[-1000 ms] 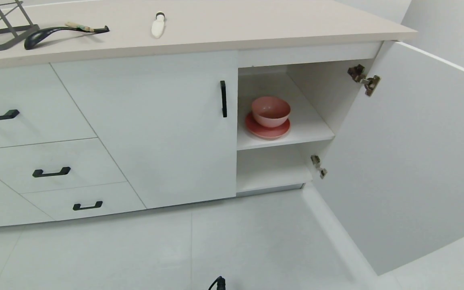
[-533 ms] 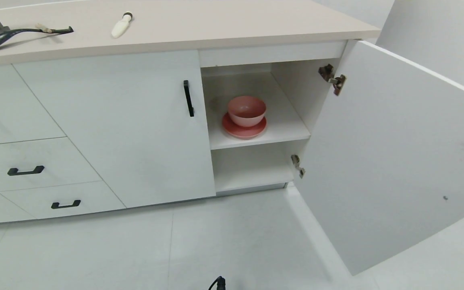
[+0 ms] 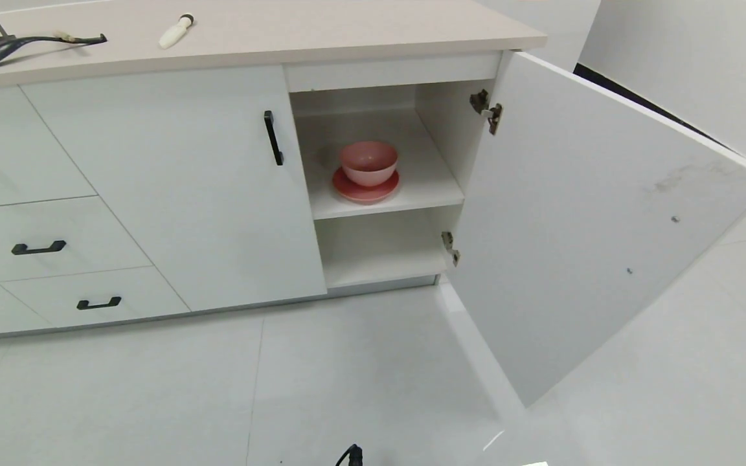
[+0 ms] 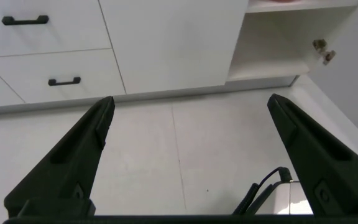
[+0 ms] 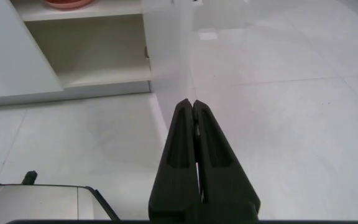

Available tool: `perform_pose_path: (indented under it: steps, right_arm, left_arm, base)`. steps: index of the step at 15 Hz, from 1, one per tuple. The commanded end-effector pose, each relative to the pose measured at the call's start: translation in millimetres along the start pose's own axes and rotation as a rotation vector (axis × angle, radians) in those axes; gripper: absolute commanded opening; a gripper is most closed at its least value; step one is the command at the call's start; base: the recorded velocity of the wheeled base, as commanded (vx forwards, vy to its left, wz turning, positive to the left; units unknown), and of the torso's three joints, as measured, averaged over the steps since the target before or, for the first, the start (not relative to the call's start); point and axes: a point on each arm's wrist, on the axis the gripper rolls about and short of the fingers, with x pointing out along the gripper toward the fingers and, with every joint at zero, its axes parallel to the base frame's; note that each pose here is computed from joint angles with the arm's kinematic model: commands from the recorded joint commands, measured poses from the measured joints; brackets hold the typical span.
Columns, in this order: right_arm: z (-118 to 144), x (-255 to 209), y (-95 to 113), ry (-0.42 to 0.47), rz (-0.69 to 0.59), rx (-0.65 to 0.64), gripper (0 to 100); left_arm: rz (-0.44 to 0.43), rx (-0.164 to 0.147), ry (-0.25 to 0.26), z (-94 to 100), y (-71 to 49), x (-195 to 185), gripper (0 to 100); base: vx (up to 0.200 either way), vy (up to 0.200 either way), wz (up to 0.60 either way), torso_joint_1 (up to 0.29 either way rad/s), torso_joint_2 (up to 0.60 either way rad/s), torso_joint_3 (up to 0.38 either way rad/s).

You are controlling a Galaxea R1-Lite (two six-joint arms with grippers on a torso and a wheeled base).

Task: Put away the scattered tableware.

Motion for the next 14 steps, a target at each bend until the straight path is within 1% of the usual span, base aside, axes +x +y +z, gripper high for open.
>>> perform_pose_path:
  steps: [1, 13, 14]
  right_arm:
    - [0.1, 0.2, 0.0, 0.002, 0.0, 0.001, 0]
    - [-0.1, 0.2, -0.1, 0.003, -0.006, 0.019, 0]
    - [-0.1, 0.2, -0.1, 0.003, -0.006, 0.021, 0]
  left_arm:
    - [0.0, 0.0, 0.002, 0.0, 0.0, 0.1, 100]
    - [0.003, -0.006, -0.001, 0.1, 0.1, 0.0, 100]
    - [0.005, -0.008, -0.001, 0.1, 0.1, 0.0, 100]
  base:
    - [0.0, -0.2, 0.0, -0.007, 0.01, 0.002]
    - [0.0, -0.2, 0.0, 0.002, 0.0, 0.0]
    - [0.0, 0.0, 0.0, 0.0, 0.0, 0.0]
